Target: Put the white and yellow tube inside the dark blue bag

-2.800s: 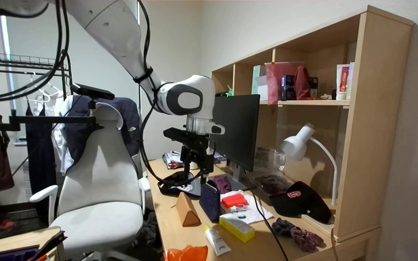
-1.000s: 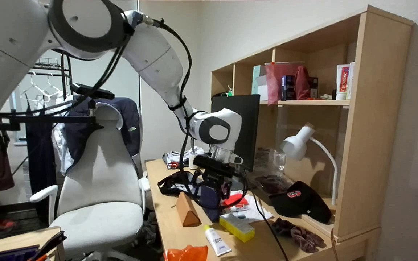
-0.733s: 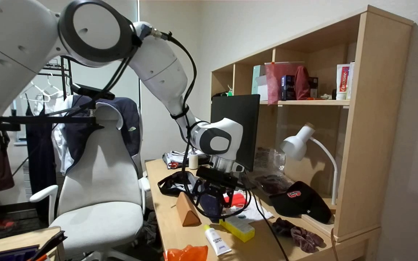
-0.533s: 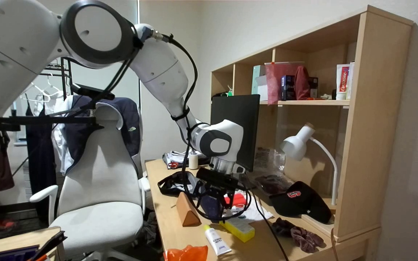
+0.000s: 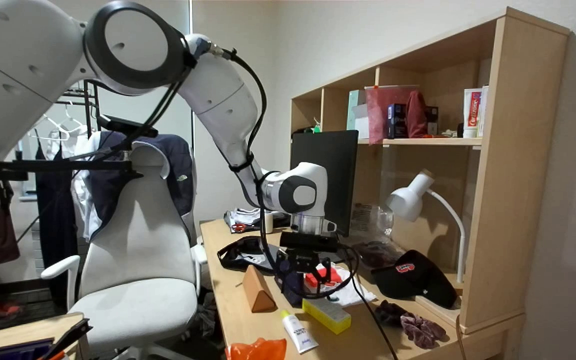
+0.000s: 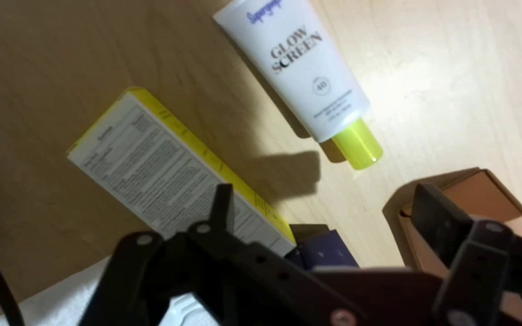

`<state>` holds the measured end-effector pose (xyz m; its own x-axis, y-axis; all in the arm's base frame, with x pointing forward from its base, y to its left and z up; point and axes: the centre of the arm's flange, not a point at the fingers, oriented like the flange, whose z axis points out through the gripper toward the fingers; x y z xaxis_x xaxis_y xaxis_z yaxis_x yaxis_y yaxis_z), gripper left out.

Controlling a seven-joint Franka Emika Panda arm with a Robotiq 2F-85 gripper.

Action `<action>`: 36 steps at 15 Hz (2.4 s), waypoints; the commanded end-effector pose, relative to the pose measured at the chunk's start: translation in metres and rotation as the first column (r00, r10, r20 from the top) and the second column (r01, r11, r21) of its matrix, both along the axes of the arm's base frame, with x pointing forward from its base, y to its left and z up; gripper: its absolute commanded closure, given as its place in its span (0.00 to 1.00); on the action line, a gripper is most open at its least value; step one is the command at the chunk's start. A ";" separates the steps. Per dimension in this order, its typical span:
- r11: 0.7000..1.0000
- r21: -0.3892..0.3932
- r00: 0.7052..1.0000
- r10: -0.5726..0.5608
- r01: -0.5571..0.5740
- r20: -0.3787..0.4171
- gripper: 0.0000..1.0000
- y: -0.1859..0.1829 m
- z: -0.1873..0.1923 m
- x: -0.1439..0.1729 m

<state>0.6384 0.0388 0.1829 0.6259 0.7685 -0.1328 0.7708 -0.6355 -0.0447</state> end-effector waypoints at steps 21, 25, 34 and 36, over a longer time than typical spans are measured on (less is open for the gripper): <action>0.886 0.136 0.896 0.438 -0.444 0.073 0.00 -0.001 -0.023 -0.021; 0.884 0.164 0.898 0.422 -0.438 0.127 0.00 0.002 -0.017 -0.020; 0.921 0.207 0.944 0.316 -0.329 0.097 0.00 0.005 -0.011 -0.055; 0.924 0.187 0.943 0.324 -0.334 0.081 0.00 0.005 -0.011 -0.059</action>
<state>0.5989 0.0448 0.1610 0.3274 0.9421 0.0719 0.9409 -0.3182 -0.1161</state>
